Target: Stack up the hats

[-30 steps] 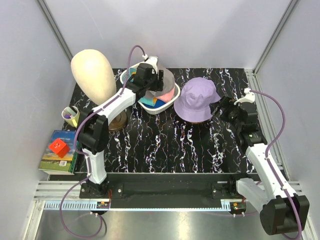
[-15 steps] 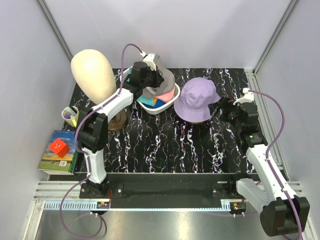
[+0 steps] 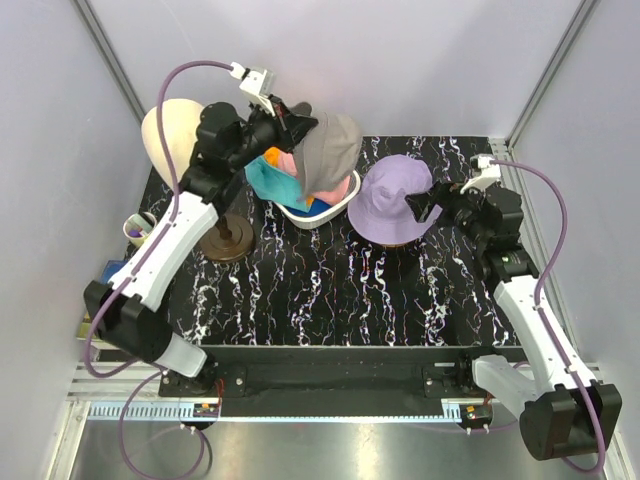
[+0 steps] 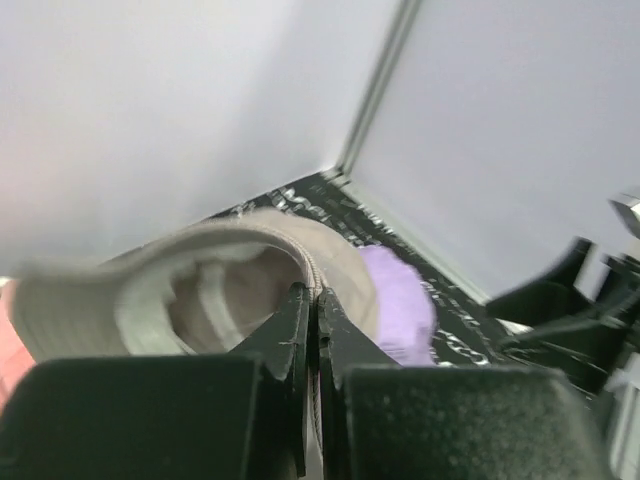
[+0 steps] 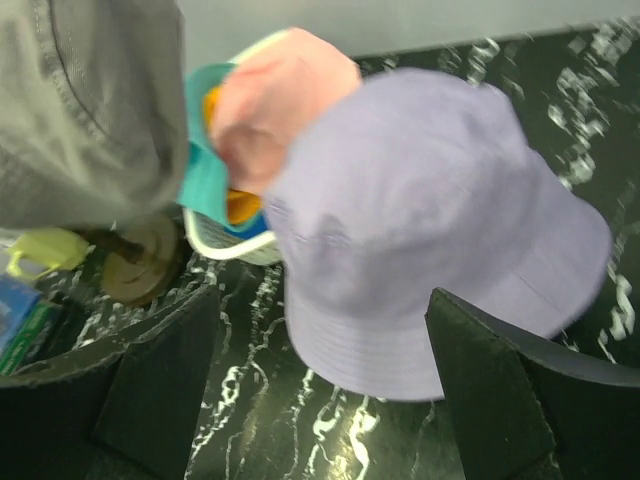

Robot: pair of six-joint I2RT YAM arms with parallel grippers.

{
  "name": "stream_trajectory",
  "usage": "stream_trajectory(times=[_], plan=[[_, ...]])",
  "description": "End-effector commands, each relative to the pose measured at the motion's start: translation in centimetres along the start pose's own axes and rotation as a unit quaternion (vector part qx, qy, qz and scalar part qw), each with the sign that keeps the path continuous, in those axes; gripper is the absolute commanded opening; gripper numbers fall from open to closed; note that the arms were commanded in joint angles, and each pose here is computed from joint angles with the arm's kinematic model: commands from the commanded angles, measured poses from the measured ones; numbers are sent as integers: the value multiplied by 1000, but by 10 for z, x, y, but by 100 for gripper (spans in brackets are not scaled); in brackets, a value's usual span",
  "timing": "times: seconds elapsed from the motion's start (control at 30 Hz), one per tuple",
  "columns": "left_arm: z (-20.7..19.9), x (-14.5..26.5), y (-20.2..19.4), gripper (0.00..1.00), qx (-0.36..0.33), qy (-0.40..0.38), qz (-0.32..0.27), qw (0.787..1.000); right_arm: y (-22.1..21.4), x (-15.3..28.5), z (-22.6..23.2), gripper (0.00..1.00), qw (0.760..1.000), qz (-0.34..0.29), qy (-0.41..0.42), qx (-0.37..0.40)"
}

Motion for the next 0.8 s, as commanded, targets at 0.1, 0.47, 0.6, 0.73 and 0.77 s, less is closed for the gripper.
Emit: stream_trajectory(times=[0.1,0.47,0.6,0.73,0.77], plan=[[-49,44,51,0,-30,-61,-53,996,31,11,76,92,974,-18,225,38],[-85,79,54,0,-5,-115,-32,993,32,14,126,84,918,-12,387,83],[-89,84,52,0,-7,-119,-22,993,24,7,142,82,914,-16,394,99],[-95,89,51,0,-4,-128,-10,992,23,1,141,81,914,-23,390,112],[-96,90,50,0,-5,-131,-7,991,22,0,141,82,913,-23,390,114]])
Point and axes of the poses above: each gripper's point midway between its finger pads, its own x axis back along the fingers, its own z axis along the line the jaws close on, y = z × x, the point moved 4 cm from there along x, back along the fingers, and after that the axes turned 9 degrees about -x, right-handed, at the moved point
